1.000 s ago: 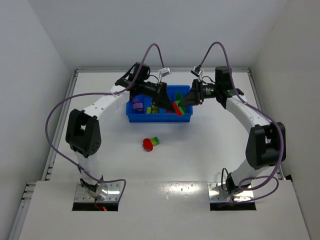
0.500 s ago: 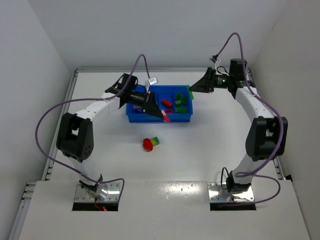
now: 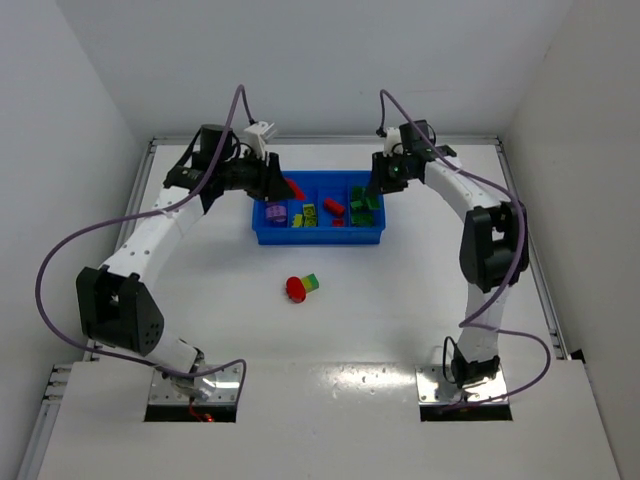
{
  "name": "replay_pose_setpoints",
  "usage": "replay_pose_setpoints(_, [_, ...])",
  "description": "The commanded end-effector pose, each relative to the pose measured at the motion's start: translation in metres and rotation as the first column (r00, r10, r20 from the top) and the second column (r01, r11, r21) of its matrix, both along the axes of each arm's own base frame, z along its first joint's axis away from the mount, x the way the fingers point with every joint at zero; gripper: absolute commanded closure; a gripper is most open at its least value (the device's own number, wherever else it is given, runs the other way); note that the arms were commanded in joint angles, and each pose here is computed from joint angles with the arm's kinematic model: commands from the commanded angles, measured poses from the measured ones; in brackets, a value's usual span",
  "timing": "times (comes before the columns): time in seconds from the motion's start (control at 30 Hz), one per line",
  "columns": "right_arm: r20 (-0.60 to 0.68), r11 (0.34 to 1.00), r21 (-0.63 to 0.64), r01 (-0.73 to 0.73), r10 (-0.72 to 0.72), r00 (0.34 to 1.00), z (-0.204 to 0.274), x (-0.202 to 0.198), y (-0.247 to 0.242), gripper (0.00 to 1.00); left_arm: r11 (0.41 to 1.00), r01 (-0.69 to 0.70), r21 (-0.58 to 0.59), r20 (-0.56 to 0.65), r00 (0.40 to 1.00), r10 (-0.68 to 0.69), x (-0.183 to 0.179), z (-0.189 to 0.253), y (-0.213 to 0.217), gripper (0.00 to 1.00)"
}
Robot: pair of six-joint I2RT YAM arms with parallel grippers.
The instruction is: Sort the legos into containers by color
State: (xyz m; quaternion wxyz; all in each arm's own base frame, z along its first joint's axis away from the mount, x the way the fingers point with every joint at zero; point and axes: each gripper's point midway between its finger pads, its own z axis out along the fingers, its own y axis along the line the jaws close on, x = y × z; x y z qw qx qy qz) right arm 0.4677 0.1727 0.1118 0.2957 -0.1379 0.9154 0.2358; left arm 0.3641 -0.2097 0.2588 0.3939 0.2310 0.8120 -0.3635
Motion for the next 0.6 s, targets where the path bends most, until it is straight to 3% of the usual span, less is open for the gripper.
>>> replay_pose_setpoints(0.0, [0.059, 0.994, -0.094, 0.061, -0.056, 0.997, -0.002, 0.023, -0.013, 0.86, 0.996, -0.073, 0.056, 0.073, 0.995, 0.068, 0.01, 0.013, 0.015, 1.0])
replay_pose_setpoints(0.1, [0.052, 0.996, -0.079, 0.036, -0.032, 0.998, -0.007, 0.028, -0.003, 0.77, 0.992, -0.094, 0.087, 0.055, 0.994, 0.089, 0.016, 0.0, 0.019, 1.0])
replay_pose_setpoints(0.13, [0.059, 0.997, -0.069, 0.03, -0.026, 0.998, -0.007, 0.031, 0.0, 0.64, 0.991, -0.102, 0.092, 0.056, 0.994, 0.097, 0.017, 0.0, 0.02, 1.0])
replay_pose_setpoints(0.2, [0.076, 0.998, -0.055, 0.012, -0.008, 0.997, -0.002, 0.032, 0.008, 0.55, 0.99, -0.099, 0.102, 0.027, 0.995, 0.097, 0.022, -0.012, 0.019, 1.0])
replay_pose_setpoints(0.23, [0.073, 0.999, -0.045, 0.003, 0.0, 0.997, -0.001, 0.031, 0.01, 0.43, 0.99, -0.098, 0.106, 0.016, 0.995, 0.097, 0.023, -0.017, 0.018, 1.0])
replay_pose_setpoints(0.33, [0.114, 1.0, -0.02, 0.002, 0.0, 0.993, 0.021, 0.032, 0.013, 0.24, 0.992, -0.071, 0.109, 0.008, 0.997, 0.071, 0.033, -0.029, 0.004, 1.0])
replay_pose_setpoints(0.43, [0.137, 1.0, -0.014, 0.003, -0.001, 0.991, 0.037, 0.022, 0.011, 0.18, 0.991, -0.047, 0.128, 0.005, 0.999, 0.047, 0.048, -0.044, -0.012, 1.0])
replay_pose_setpoints(0.57, [0.274, 1.0, -0.003, -0.005, 0.005, 0.962, 0.101, 0.004, 0.0, 0.16, 0.986, -0.015, 0.165, 0.015, 1.0, 0.012, 0.074, -0.066, -0.04, 1.0])
